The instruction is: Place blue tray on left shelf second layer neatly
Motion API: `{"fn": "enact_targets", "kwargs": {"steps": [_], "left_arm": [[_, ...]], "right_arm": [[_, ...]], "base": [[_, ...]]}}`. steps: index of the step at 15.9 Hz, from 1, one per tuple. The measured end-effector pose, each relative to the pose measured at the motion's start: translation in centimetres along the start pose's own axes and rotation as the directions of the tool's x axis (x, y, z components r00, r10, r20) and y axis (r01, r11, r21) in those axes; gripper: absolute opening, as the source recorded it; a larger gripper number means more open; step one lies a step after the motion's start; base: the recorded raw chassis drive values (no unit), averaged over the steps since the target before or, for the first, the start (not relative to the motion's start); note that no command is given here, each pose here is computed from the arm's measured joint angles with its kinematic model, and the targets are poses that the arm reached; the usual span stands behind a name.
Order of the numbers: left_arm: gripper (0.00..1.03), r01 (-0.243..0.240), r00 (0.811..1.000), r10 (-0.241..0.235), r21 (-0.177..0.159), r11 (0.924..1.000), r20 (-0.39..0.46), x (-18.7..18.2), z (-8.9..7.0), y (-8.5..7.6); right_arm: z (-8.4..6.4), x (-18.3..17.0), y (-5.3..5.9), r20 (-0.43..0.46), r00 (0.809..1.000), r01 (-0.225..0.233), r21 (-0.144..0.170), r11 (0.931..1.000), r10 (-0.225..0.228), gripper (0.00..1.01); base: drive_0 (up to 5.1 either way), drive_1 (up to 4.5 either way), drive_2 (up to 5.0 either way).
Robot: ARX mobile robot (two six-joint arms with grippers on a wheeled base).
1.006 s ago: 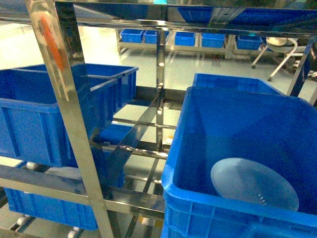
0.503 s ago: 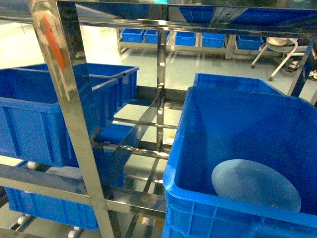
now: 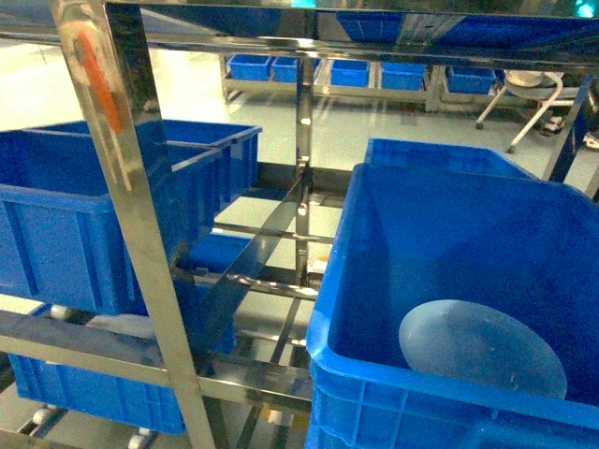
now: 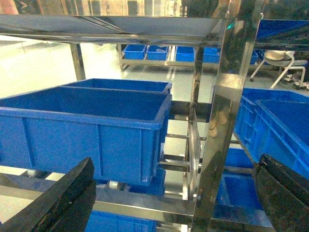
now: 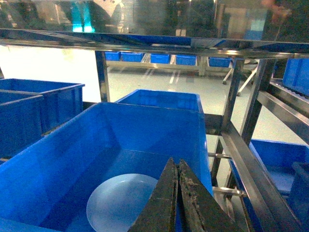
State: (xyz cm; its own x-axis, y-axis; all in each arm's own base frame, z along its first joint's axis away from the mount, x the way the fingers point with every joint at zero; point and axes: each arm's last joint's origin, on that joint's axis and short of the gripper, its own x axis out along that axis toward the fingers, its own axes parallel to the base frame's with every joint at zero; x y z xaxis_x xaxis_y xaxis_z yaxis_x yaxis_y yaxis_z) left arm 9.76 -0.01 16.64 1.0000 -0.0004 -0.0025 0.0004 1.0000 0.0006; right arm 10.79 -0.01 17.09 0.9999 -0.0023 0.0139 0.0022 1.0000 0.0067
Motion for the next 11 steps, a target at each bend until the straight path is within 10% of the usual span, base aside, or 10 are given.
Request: {"fn": "enact_targets", "kwargs": {"steps": [7, 11], "left_arm": [[0.98, 0.000, 1.000, 0.000, 0.000, 1.0000, 0.000, 0.00, 0.00, 0.00], [0.98, 0.000, 1.000, 0.000, 0.000, 1.0000, 0.000, 0.00, 0.00, 0.00]], "right_arm": [[-0.23, -1.09, 0.00, -0.003, 1.000, 0.000, 0.000, 1.0000, 0.000, 0.02], [-0.27, -1.09, 0.00, -0.007, 1.000, -0.001, 0.000, 1.0000, 0.001, 0.46]], "base": [[0.0, 0.00, 0.0], [0.0, 0.00, 0.0]]}}
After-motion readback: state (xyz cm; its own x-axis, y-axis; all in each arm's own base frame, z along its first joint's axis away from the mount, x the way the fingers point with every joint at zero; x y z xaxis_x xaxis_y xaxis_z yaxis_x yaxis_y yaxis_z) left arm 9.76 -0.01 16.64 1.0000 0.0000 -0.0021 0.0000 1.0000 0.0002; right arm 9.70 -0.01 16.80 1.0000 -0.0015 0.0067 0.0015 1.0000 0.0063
